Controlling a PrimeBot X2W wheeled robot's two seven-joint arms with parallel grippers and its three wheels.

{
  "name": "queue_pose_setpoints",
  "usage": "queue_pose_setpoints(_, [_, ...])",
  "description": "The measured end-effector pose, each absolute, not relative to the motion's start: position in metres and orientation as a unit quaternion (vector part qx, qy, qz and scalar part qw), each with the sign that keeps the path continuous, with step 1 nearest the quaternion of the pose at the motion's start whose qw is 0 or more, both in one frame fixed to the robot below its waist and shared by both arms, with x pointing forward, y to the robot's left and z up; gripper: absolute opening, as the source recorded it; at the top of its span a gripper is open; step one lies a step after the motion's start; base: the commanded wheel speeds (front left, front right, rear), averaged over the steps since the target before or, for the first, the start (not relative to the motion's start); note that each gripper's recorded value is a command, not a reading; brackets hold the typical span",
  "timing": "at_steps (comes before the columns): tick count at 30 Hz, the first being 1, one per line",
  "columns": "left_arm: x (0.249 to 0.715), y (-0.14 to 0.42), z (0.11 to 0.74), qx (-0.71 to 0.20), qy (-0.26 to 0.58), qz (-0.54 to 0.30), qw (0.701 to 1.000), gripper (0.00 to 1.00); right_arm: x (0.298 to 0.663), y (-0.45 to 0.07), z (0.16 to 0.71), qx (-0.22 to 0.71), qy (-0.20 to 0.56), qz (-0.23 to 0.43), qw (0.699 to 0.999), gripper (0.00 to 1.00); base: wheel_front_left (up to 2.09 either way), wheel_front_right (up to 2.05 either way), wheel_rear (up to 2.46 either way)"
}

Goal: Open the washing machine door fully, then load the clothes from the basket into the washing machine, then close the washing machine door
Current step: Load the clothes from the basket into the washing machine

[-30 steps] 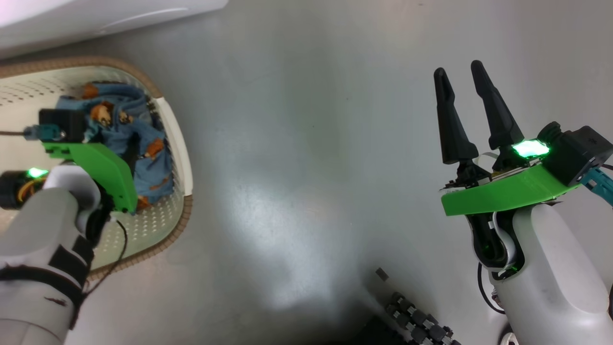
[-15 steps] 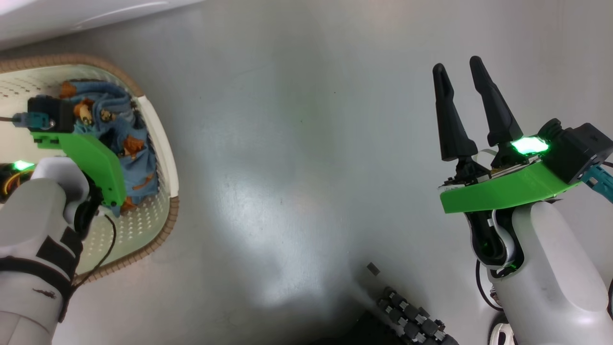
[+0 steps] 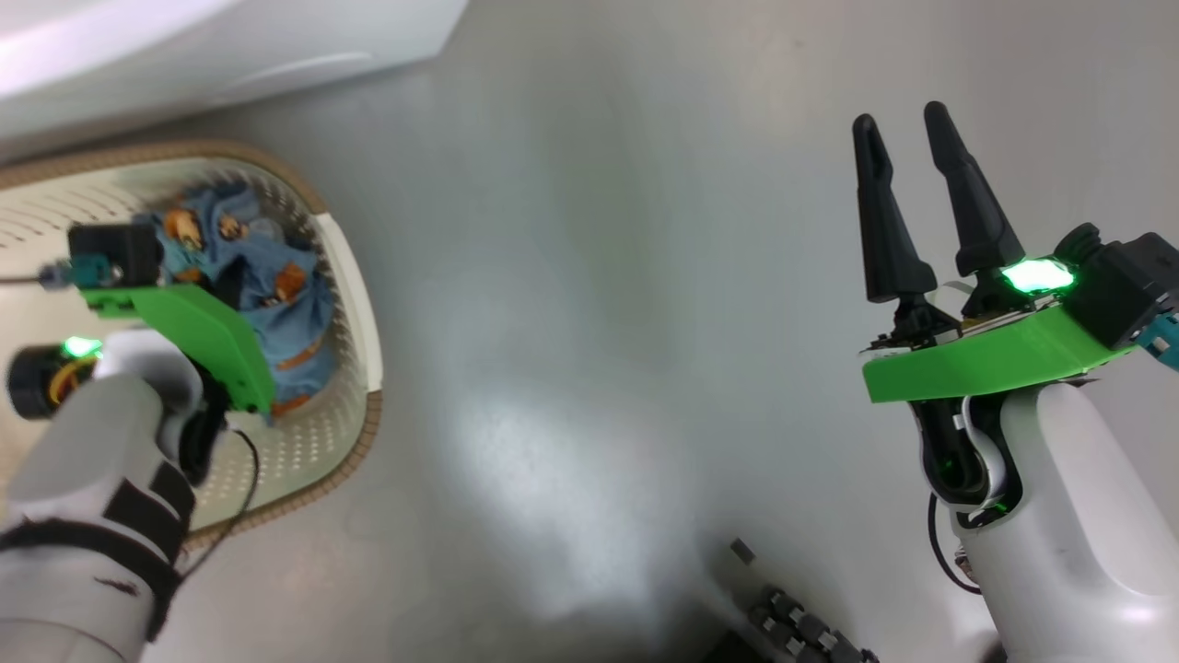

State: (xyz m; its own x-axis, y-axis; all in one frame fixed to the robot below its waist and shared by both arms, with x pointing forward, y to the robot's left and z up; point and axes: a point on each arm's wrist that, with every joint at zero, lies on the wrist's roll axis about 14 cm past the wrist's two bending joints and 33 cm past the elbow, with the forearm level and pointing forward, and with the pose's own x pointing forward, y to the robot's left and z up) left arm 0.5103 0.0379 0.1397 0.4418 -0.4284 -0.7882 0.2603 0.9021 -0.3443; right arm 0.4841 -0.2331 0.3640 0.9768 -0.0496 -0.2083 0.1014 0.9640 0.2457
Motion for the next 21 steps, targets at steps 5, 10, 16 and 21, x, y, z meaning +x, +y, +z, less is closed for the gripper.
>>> queue_pose_setpoints(5, [0.508, 0.041, 0.163, -0.108, 0.458, -0.193, 0.861, 0.00, 0.487, -0.234, 0.384, 0.128, 0.078, -0.033, 0.988, 1.00, 0.00, 0.00, 0.00])
queue_pose_setpoints(10, [0.508, 0.050, 0.189, -0.112, 0.422, -0.186, 0.880, 0.00, 0.485, -0.232, 0.402, 0.125, 0.061, -0.025, 0.990, 1.00, 0.00, 0.00, 0.00])
queue_pose_setpoints(16, [0.504, 0.055, 0.222, -0.122, 0.384, -0.180, 0.897, 0.00, 0.477, -0.228, 0.419, 0.130, 0.047, -0.017, 0.990, 1.00, 0.00, 0.00, 0.00])
queue_pose_setpoints(21, [0.497, 0.067, 0.245, -0.120, 0.366, -0.171, 0.907, 0.00, 0.467, -0.225, 0.431, 0.132, 0.039, -0.011, 0.990, 1.00, 0.00, 0.00, 0.00])
